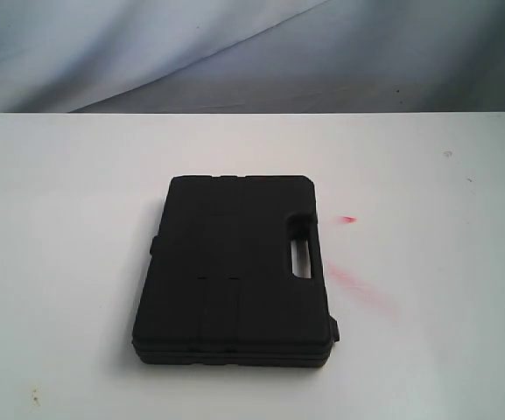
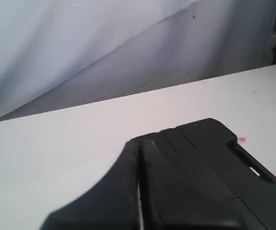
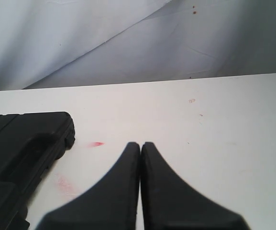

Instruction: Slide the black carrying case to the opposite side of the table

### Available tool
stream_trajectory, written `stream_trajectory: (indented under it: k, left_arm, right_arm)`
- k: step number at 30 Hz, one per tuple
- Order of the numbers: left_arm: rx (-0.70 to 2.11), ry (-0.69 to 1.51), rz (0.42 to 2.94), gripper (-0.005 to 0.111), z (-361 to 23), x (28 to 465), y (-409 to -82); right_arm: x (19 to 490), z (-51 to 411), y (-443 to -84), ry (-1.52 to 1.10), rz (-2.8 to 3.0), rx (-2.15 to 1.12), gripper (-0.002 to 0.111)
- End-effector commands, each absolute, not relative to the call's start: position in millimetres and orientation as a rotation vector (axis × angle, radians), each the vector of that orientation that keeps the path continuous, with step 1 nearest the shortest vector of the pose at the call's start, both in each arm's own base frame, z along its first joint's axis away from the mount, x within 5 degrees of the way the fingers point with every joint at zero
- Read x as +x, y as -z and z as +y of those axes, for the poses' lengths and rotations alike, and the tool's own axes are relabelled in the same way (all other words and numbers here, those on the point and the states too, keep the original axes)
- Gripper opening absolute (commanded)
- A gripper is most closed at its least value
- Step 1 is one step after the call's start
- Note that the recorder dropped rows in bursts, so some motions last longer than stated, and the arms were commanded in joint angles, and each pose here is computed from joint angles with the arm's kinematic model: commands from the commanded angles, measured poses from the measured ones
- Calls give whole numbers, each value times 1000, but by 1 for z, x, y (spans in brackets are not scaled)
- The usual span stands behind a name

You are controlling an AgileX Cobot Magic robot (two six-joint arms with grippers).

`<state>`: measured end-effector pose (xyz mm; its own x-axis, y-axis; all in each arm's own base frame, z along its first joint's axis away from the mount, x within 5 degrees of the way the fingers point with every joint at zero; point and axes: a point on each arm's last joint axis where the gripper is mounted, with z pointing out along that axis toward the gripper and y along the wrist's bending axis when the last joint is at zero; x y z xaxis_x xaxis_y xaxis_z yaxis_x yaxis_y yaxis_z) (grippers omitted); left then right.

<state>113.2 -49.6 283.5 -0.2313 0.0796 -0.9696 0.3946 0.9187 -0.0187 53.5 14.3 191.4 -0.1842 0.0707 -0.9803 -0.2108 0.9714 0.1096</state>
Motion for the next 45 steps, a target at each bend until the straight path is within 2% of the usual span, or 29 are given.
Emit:
stream_trajectory:
  k: [1, 5, 9, 26, 45]
  left_arm:
    - [197, 262, 1719, 0, -28, 92, -271]
    - [-11, 205, 1626, 0, -9, 70, -260]
    - [-106, 121, 1599, 0, -1, 59, -249]
    - [-86, 59, 1703, 0, 1, 59, -196]
    - [-109, 75, 1748, 0, 1, 59, -191]
  right_arm:
    - [53, 15, -191, -262, 1737, -102, 0]
    - [53, 15, -191, -262, 1737, -102, 0]
    - [53, 15, -191, -262, 1737, -102, 0]
    - [53, 15, -191, -262, 1737, -102, 0]
    - [53, 15, -191, -262, 1737, -102, 0]
